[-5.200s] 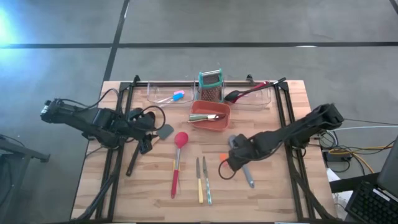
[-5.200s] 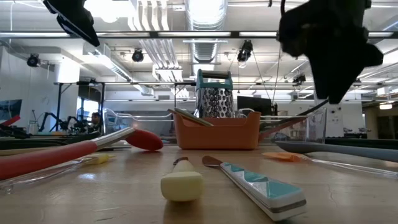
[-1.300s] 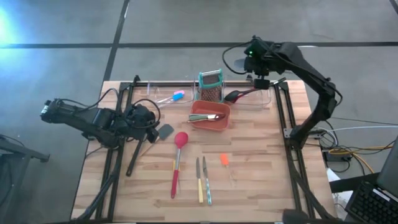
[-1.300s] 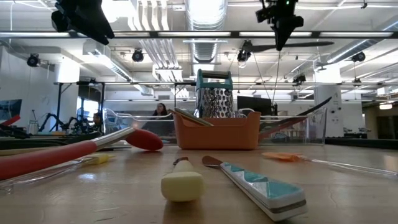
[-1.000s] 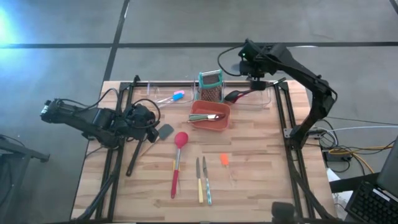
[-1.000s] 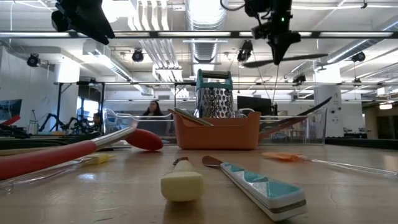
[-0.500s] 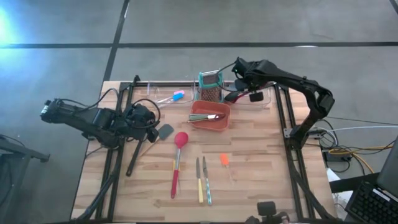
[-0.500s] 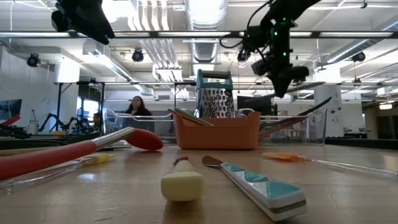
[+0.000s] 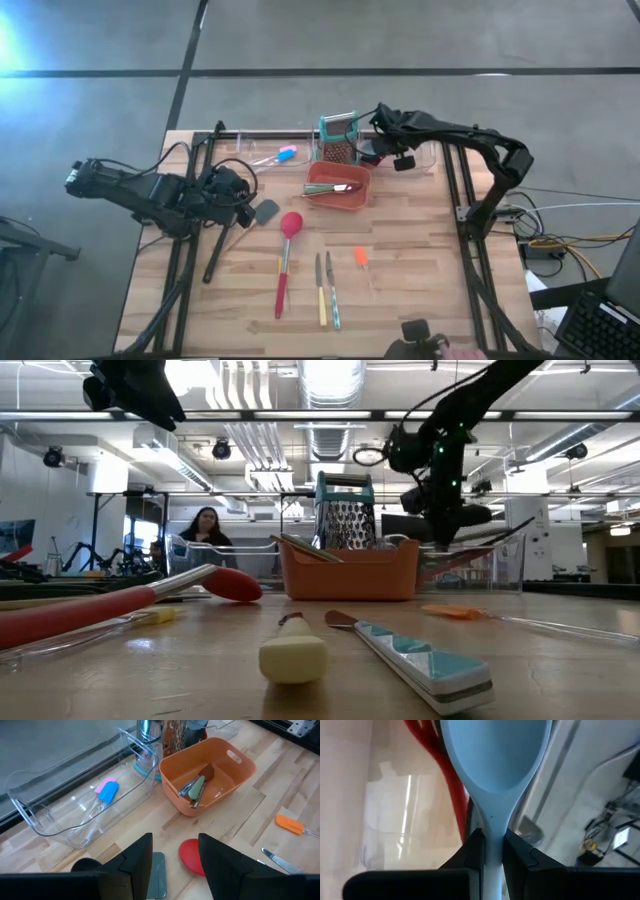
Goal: Pick & Place Kitchen Items
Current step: Put the blue serving spoon into the right transparent bin, then put the white table knife into the orange bin
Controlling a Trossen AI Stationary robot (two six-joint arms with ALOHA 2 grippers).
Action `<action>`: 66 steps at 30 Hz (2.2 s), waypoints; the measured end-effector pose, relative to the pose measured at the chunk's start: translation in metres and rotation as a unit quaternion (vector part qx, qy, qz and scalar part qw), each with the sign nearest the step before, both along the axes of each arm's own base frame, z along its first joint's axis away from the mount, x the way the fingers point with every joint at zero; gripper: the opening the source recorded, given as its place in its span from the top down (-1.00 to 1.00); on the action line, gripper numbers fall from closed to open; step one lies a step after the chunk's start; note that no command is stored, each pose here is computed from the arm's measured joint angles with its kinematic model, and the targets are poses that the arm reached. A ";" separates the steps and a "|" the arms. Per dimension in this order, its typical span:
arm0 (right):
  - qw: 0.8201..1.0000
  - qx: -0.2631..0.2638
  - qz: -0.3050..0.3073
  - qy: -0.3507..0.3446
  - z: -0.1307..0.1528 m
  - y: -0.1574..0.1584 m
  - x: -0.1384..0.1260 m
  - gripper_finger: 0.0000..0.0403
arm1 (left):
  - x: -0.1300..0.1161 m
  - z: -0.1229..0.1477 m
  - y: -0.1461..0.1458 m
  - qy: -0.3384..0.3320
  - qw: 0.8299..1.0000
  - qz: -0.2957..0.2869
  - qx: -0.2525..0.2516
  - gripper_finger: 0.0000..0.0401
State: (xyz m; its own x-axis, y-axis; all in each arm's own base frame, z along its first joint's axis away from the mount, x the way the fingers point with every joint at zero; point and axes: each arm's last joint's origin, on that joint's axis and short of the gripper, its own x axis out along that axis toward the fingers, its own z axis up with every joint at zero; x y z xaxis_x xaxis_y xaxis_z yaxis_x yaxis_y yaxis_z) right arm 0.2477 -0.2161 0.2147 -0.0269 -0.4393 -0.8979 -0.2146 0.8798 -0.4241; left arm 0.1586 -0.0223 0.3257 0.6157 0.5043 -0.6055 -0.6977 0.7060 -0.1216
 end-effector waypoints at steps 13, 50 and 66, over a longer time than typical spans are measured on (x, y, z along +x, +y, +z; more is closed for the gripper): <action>0.998 0.011 -0.067 -0.015 -0.015 -0.016 0.002 0.65 | 0.000 0.000 0.000 -0.004 1.000 0.006 0.001 0.19; 0.904 0.015 -0.213 -0.371 0.142 0.089 -0.071 0.71 | 0.000 0.000 0.001 -0.007 1.000 0.013 0.006 0.19; 0.825 0.250 -0.178 -0.474 0.153 0.214 -0.077 0.90 | 0.000 0.000 0.000 0.012 1.000 -0.016 0.010 0.19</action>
